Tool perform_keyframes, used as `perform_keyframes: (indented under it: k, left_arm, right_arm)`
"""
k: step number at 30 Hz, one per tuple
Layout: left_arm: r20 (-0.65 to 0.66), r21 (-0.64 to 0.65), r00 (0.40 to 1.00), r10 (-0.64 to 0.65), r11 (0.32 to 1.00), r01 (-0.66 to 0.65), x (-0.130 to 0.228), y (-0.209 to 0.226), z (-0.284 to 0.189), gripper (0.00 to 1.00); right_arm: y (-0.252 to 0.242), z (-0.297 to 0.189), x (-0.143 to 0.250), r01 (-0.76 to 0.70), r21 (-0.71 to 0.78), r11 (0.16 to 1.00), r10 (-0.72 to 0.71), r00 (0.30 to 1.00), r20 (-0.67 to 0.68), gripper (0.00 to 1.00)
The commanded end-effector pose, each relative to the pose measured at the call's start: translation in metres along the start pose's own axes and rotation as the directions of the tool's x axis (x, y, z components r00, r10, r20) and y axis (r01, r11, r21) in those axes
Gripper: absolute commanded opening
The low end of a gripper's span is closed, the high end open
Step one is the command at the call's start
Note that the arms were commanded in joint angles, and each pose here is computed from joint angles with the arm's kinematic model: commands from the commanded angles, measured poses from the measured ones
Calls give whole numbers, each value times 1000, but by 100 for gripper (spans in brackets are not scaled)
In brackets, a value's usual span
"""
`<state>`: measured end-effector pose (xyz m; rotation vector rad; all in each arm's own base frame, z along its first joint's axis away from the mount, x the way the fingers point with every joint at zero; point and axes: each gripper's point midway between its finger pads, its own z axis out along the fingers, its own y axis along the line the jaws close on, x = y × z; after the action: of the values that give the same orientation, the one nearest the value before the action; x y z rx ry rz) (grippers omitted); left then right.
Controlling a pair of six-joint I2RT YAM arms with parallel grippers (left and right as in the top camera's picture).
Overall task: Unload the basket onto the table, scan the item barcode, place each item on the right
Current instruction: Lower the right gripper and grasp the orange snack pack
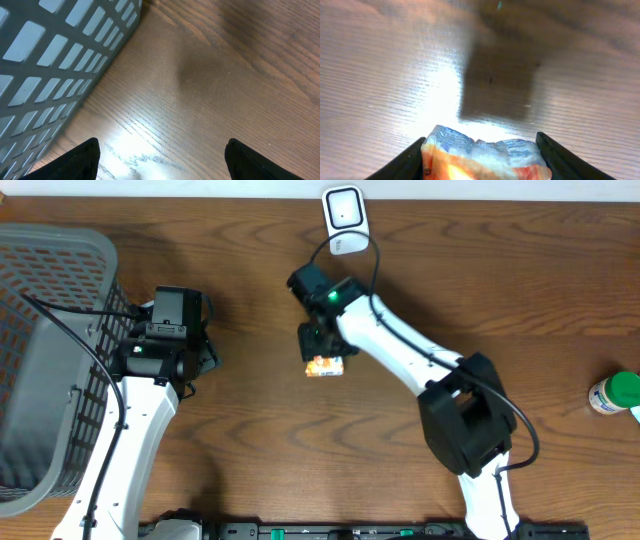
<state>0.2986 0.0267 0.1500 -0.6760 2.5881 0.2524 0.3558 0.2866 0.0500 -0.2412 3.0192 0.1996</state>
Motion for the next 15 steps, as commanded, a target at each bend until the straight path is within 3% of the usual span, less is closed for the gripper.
perform_keyframes:
  k: [1, 10, 11, 13, 15]
  left_arm:
    - [-4, -7, 1000, -9, 1000, 9, 1, 1, 1, 81]
    - [-4, -7, 1000, -9, 1000, 9, 1, 1, 1, 80]
    - [-4, -7, 1000, -9, 1000, 9, 1, 1, 1, 81]
    - [-4, -7, 1000, -9, 1000, 9, 1, 1, 1, 80]
    - [-4, -7, 1000, -9, 1000, 9, 1, 1, 1, 81]
  right_arm:
    - [3, -22, 7, 47, -155, 987, -61, 994, -90, 65]
    - [-46, -39, 27, -57, -262, 963, -20, 959, -283, 64]
    - [-55, -38, 23, -61, -252, 966, -11, 961, -275, 70]
    - [-66, -37, 15, -72, -236, 969, 10, 968, -251, 95]
    - [-67, -36, 11, -84, -228, 970, 27, 971, -239, 99]
